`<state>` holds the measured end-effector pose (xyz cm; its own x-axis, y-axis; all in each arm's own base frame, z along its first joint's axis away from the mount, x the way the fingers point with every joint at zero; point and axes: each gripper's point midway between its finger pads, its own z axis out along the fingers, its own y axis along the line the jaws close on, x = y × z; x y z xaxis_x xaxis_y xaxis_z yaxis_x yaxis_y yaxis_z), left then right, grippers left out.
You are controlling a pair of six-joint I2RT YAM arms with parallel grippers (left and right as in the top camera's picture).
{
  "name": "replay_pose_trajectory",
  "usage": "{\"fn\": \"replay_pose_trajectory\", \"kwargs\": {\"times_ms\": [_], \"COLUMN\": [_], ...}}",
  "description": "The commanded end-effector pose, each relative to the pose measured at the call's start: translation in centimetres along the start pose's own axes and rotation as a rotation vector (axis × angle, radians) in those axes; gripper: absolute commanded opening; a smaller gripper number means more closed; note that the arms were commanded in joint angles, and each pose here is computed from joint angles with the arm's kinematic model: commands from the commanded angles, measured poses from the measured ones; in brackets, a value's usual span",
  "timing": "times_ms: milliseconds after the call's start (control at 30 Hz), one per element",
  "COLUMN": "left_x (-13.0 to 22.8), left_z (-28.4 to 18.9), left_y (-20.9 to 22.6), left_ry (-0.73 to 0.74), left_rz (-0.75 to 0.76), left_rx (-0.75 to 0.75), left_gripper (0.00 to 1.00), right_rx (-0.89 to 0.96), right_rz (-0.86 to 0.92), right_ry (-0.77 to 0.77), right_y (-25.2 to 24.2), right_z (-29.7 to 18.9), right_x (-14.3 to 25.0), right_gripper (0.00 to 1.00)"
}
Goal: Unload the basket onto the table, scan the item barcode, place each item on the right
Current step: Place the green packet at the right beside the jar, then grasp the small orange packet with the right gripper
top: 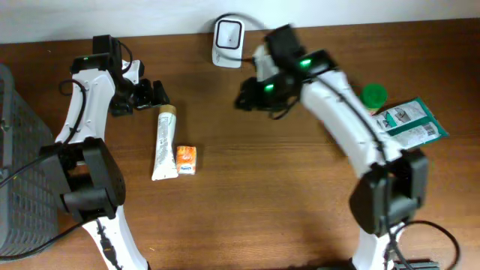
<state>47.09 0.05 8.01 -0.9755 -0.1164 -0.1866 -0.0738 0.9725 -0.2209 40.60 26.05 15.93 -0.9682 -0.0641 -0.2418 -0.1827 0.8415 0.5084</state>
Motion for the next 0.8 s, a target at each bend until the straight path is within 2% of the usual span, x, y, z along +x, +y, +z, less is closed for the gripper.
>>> {"fn": "replay_pose_trajectory", "kwargs": {"times_ms": [0, 133, 267, 367, 500, 533, 600, 700, 767], "left_x": [-0.8, -0.8, -0.8, -0.8, -0.8, -0.8, -0.8, -0.8, -0.8], "left_z": [-1.7, -1.7, -1.7, -1.7, -1.7, -1.7, -1.7, -1.7, -1.7], "left_y": [-0.3, -0.3, -0.3, -0.3, -0.3, -0.3, -0.3, -0.3, -0.3], "left_ry": [-0.044, -0.045, -0.044, -0.045, -0.044, -0.045, -0.044, -0.044, -0.044], "left_rz": [0.019, 0.019, 0.019, 0.019, 0.019, 0.019, 0.019, 0.019, 0.019], "left_rx": [0.001, 0.001, 0.001, 0.001, 0.001, 0.001, 0.001, 0.001, 0.001], "left_gripper": [0.99, 0.99, 0.99, 0.99, 0.99, 0.99, 0.99, 0.99, 0.99], "right_rx": [-0.025, -0.035, -0.036, -0.034, -0.042, -0.043, -0.044, -0.066, -0.088], "right_rz": [0.062, 0.094, 0.098, 0.127, 0.127, 0.125, 0.121, 0.011, -0.101], "right_ry": [0.049, 0.106, 0.148, 0.195, 0.208, 0.207, 0.209, 0.205, 0.182], "right_y": [2.2, 4.0, 4.9, 4.2, 4.2, 4.3, 4.3, 4.6, 4.6], "right_z": [5.1, 11.2, 16.3, 18.1, 18.6, 18.6, 18.6, 17.9, 15.1], "right_x": [1.2, 3.1, 5.2, 6.4, 6.8, 6.8, 6.8, 6.6, 5.4], "right_gripper": [0.50, 0.43, 0.41, 0.38, 0.37, 0.31, 0.06, 0.04, 0.04]}}
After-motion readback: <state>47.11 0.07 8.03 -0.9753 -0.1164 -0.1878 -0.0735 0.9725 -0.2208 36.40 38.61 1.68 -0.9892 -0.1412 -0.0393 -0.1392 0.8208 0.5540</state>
